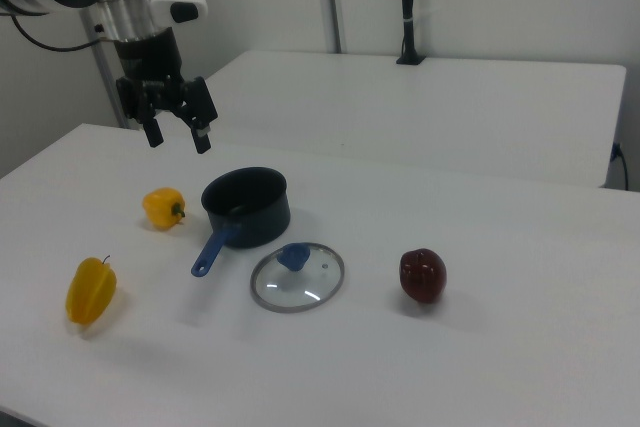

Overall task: Close lid
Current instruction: 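Move the gripper down over the blue knob of the glass lid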

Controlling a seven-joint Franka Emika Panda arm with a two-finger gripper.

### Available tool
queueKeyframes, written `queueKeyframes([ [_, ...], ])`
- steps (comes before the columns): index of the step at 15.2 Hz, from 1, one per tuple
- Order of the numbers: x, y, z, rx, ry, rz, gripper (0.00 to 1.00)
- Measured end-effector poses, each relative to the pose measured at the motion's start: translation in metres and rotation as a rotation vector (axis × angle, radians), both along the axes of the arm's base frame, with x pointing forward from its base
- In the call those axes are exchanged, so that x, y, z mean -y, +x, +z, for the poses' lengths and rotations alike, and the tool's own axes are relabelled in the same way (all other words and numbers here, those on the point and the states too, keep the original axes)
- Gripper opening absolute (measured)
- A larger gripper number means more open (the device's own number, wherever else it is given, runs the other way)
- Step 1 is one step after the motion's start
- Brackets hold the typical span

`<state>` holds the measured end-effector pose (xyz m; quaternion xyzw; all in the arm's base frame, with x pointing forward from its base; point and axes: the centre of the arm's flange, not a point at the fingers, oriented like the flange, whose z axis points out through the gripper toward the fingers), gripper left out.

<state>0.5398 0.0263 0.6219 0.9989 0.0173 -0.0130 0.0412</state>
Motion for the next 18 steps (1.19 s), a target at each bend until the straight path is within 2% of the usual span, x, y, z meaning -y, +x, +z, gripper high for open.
queueKeyframes([
  [7,-0.005,0.000,0.000,0.000,0.000,0.009,1.00],
  [10,0.007,0.006,-0.008,0.033,0.002,0.009,1.00],
  [16,0.061,0.026,-0.079,0.061,0.003,-0.002,1.00],
  [18,0.072,0.040,-0.117,0.044,0.006,0.038,1.00],
])
